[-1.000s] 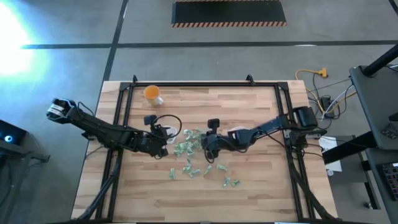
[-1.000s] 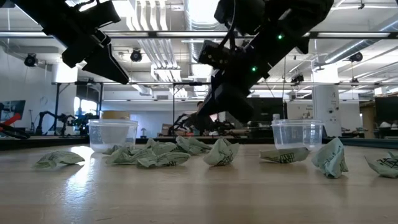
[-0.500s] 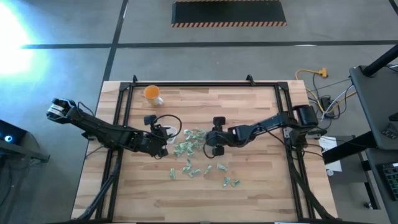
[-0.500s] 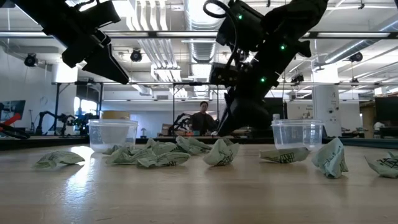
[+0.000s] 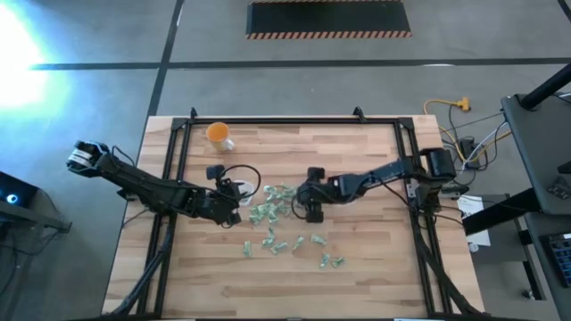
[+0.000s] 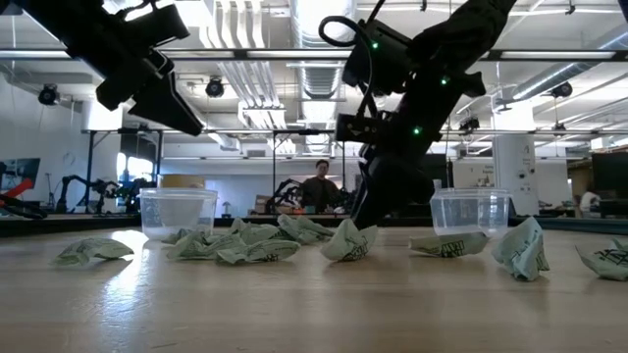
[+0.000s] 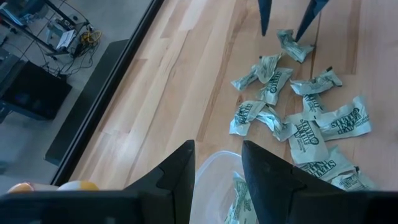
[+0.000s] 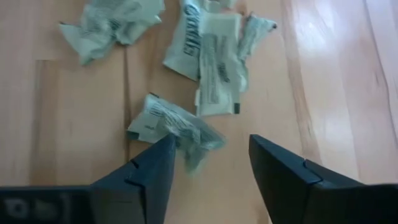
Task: Pick and place Stevia / Truvia into bins
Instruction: Put the stevia packet into the right transparent container
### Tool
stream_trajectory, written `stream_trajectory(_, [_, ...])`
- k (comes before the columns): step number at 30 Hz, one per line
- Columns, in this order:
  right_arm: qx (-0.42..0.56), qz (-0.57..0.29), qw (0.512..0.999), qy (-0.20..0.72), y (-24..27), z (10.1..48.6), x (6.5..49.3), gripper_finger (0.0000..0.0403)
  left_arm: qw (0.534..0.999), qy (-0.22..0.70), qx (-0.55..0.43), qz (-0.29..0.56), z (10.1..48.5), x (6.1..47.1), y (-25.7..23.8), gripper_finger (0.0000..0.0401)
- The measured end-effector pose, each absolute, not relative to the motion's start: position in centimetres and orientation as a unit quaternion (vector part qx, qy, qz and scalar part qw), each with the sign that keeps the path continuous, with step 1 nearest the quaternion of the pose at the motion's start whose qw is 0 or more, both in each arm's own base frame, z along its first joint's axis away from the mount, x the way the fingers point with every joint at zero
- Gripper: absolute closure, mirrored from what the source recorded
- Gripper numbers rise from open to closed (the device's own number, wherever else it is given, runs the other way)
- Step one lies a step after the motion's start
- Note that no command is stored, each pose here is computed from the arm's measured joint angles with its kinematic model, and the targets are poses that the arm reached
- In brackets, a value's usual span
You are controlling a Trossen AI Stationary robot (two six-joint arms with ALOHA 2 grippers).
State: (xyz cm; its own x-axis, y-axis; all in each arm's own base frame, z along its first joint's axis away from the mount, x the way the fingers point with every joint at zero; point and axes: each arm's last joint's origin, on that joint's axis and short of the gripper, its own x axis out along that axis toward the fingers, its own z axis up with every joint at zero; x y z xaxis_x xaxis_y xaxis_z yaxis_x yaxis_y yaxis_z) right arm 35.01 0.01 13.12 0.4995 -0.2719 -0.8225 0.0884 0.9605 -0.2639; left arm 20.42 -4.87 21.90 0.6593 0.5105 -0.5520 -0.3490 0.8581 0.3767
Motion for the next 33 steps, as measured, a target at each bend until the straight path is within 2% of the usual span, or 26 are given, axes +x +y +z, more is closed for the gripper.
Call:
stream_trajectory(5, [-0.093,-0.101,0.86,0.492,0.0,12.9,35.0,0.0209,0.903,0.336,0.119,0.238,21.9,20.4,-4.9,0.0285])
stream_trajectory(9, [-0.077,-0.068,0.861,0.498,0.0,12.6,35.0,0.0235,0.905,0.332,0.116,0.238,21.9,20.5,-4.9,0.0285])
stream_trajectory(13, [-0.081,-0.064,0.861,0.498,0.1,12.6,35.0,0.0283,0.906,0.331,0.116,0.238,21.9,20.5,-4.9,0.0285])
stream_trajectory(19, [-0.093,-0.057,0.86,0.499,0.1,12.6,35.0,0.0382,0.907,0.329,0.114,0.237,22.0,20.6,-4.9,0.0285])
stream_trajectory(33, [-0.095,-0.059,0.869,0.482,0.3,13.8,34.9,0.0394,0.91,0.323,0.109,0.235,22.1,20.7,-5.0,0.0285])
